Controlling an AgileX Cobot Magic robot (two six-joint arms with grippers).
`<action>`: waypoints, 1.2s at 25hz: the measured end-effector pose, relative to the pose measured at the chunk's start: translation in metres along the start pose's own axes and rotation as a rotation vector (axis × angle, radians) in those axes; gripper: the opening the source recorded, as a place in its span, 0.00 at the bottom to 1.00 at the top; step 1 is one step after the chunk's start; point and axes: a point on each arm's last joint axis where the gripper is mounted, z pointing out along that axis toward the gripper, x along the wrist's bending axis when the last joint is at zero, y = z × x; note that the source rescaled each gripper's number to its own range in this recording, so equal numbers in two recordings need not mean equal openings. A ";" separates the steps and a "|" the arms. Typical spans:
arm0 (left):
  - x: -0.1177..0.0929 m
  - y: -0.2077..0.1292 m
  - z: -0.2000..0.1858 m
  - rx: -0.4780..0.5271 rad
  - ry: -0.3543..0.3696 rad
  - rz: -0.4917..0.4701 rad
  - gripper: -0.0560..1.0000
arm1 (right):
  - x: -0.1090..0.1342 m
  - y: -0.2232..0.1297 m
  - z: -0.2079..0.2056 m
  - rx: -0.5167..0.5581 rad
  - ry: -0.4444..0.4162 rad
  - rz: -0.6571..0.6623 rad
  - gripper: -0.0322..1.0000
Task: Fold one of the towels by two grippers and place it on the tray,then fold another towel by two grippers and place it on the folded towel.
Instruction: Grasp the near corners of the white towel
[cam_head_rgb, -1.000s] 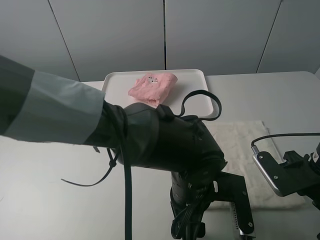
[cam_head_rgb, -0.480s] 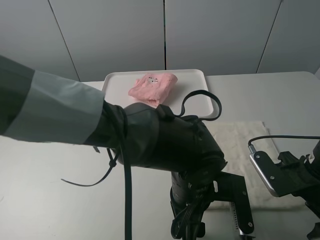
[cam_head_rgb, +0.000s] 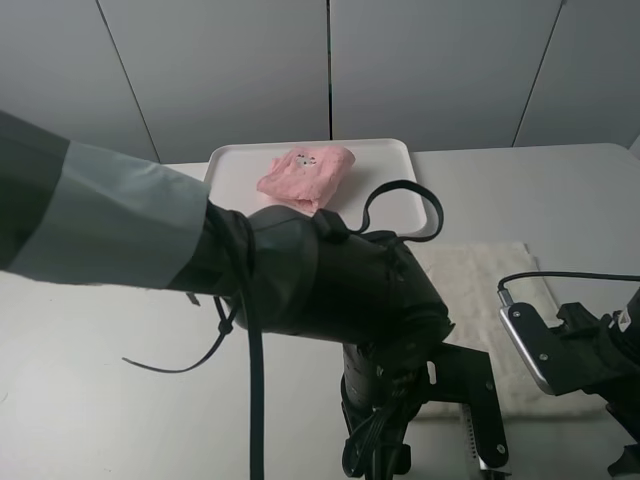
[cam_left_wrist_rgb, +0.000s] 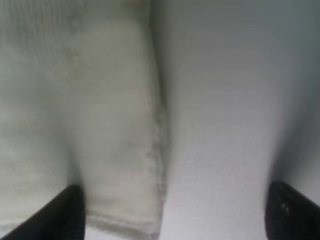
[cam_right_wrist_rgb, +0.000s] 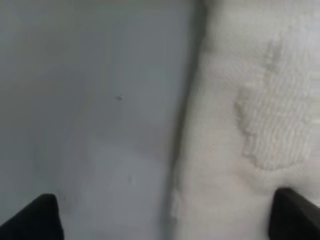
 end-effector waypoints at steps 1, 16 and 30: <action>0.000 0.000 0.000 0.000 0.000 0.000 0.94 | 0.000 0.000 0.001 0.004 -0.011 -0.008 0.82; 0.001 0.000 0.000 0.004 0.010 0.010 0.94 | -0.008 -0.003 0.001 0.036 -0.102 -0.077 0.04; 0.002 0.001 0.000 -0.007 0.019 0.031 0.94 | -0.008 -0.003 0.001 0.035 -0.100 -0.059 0.04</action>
